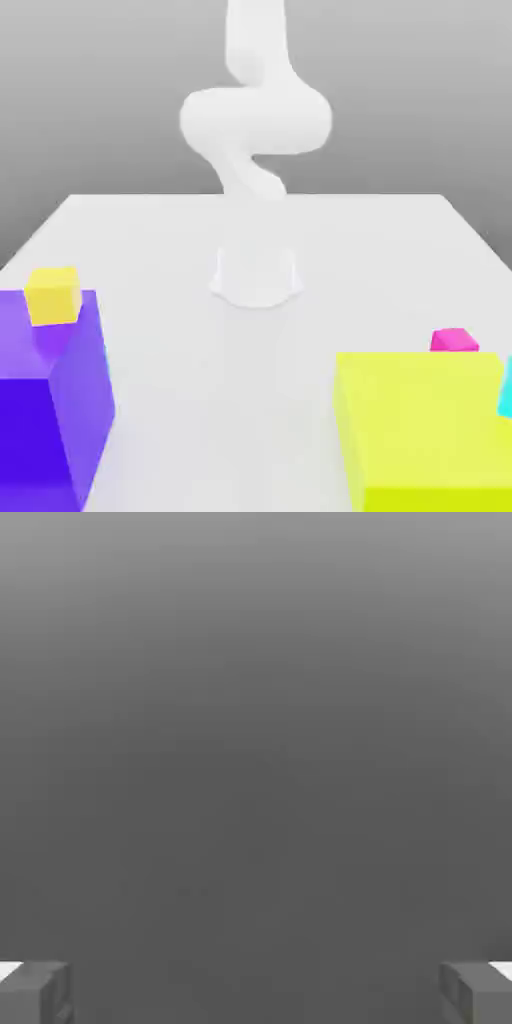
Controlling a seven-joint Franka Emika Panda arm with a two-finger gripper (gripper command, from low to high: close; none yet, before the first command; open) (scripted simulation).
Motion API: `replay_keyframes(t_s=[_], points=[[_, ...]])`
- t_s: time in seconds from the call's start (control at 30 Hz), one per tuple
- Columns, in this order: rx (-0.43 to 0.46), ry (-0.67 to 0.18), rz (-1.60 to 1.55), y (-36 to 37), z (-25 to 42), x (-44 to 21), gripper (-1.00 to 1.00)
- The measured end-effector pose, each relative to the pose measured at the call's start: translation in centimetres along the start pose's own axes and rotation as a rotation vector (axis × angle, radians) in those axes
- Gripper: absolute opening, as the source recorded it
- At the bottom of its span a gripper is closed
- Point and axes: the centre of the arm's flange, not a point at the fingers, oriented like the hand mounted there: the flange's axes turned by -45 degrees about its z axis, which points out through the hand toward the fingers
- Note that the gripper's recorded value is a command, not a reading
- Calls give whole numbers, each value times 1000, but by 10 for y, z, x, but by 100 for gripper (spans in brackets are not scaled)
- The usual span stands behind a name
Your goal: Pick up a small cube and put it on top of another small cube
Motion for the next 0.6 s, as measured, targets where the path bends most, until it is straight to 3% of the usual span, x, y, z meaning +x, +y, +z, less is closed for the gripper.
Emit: replay_keyframes(t_s=[0.3,0.53,0.6], points=[[-65,-428,-107,166,169,-96,0],[27,-756,-165,268,241,-248,0],[68,-780,-194,271,255,-285,0]])
